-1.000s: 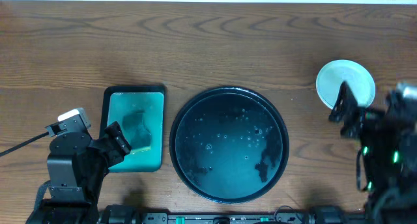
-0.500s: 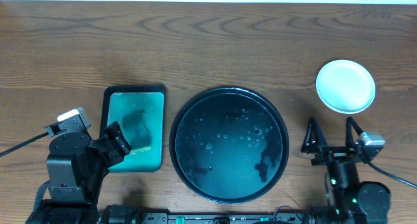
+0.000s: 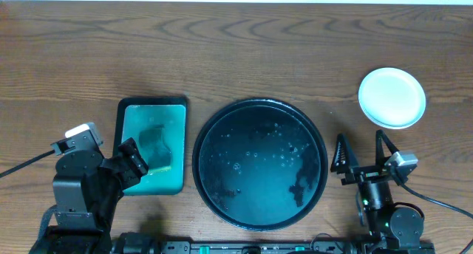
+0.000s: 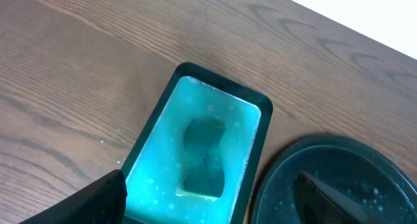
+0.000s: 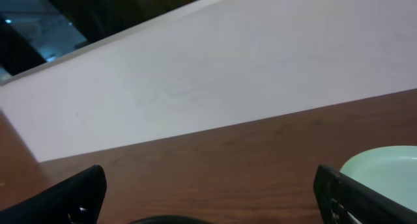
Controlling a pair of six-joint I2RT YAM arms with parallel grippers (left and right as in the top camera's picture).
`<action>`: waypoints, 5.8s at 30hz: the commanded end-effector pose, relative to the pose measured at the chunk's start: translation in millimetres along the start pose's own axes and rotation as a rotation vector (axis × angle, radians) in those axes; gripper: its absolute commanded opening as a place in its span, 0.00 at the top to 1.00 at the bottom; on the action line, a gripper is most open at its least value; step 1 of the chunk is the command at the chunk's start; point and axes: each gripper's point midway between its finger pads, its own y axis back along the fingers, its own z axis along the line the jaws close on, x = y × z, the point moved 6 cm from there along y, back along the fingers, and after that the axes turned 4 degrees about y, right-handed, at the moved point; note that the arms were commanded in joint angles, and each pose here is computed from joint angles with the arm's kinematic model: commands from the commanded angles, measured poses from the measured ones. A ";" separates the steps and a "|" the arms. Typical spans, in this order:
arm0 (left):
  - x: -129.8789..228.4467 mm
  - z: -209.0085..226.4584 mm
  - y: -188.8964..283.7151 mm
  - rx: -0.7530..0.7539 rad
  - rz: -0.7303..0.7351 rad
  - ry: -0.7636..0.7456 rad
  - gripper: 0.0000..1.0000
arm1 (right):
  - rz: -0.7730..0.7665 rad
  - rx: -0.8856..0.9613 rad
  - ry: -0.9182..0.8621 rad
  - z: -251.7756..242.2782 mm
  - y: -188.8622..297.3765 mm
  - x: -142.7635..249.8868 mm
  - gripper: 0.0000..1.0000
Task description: Clean dirty plates on tray and stack at the side
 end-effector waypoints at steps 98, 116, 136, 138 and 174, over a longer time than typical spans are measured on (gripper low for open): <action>-8.2 -3.3 -18.3 0.132 -0.340 0.011 0.04 | 0.172 0.079 0.389 -26.5 1.5 46.0 0.01; 26.7 26.0 -57.9 0.238 -0.718 0.123 0.04 | 0.172 0.079 0.389 -26.5 1.5 46.0 0.01; 34.6 33.3 -71.9 0.260 -0.825 0.138 0.04 | 0.172 0.079 0.389 -26.5 1.5 46.0 0.01; 37.9 34.4 -76.4 0.255 -0.813 0.137 0.04 | 0.172 0.079 0.389 -26.5 1.5 46.0 0.01; 91.4 27.2 -115.8 0.225 -0.490 -0.262 0.04 | 0.173 0.079 0.389 -26.5 1.5 46.2 0.01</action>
